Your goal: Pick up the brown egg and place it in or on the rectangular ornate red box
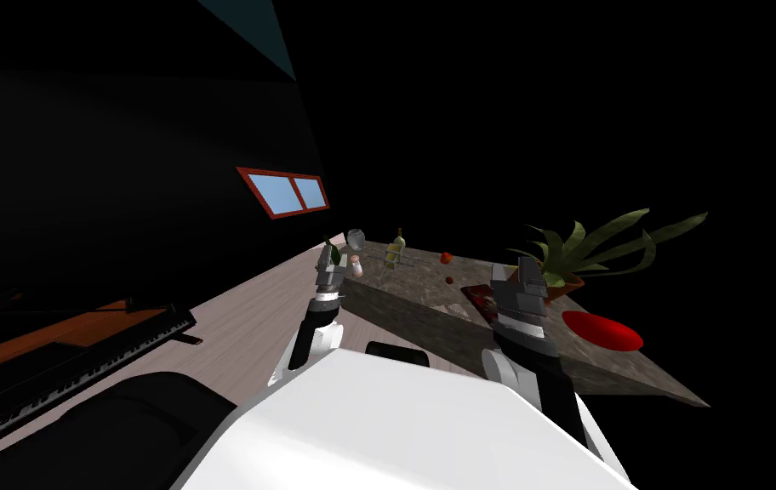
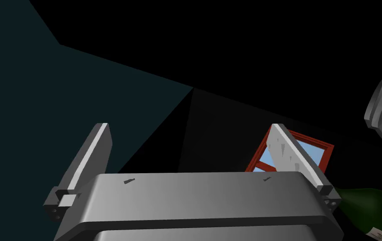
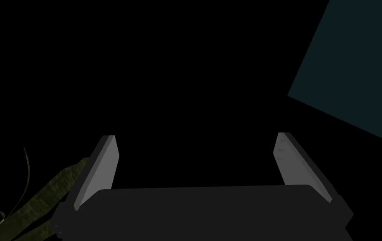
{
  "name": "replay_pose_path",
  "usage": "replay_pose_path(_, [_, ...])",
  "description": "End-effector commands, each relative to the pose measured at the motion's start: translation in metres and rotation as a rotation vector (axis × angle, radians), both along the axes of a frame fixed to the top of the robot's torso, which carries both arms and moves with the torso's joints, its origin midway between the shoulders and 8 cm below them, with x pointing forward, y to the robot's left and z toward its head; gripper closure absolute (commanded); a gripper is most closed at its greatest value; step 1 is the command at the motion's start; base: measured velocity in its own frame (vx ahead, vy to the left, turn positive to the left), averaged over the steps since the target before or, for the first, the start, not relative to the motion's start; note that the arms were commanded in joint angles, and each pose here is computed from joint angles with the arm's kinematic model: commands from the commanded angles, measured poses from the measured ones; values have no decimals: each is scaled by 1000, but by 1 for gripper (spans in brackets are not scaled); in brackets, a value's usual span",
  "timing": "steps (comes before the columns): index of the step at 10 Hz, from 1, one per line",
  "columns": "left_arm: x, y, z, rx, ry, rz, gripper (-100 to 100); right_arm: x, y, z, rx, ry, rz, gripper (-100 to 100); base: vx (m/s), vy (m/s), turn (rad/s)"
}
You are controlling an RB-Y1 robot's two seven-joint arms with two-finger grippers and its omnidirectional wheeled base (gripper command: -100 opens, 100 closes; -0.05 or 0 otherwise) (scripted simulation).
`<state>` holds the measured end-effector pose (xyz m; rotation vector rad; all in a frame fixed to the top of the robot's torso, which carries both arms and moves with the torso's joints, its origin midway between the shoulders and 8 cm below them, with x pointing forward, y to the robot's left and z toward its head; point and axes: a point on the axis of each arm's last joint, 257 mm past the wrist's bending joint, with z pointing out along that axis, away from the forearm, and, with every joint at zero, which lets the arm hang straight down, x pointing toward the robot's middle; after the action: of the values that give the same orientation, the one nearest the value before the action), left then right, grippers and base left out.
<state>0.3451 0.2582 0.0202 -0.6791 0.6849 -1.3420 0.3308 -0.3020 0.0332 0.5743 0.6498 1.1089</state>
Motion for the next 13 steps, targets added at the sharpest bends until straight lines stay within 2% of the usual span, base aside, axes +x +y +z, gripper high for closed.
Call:
replay_pose_path(1, [0,0,0,0,0,0,0,6,0,-8,-49,39,-4,-100,-13,10,98])
replay_pose_path(4, [0,0,0,0,0,0,0,17,-6,-29,-141,125,-33,-100,-25,19,122])
replay_pose_path(7, [0,0,0,0,0,0,0,30,-21,-59,-262,246,-88,-100,-36,28,173])
replay_pose_path(10, [0,0,0,0,0,0,0,40,-46,-98,-405,390,-159,-100,-38,34,199])
replay_pose_path(13, [0,0,0,0,0,0,0,45,-82,-141,-560,550,-236,-100,-25,47,229])
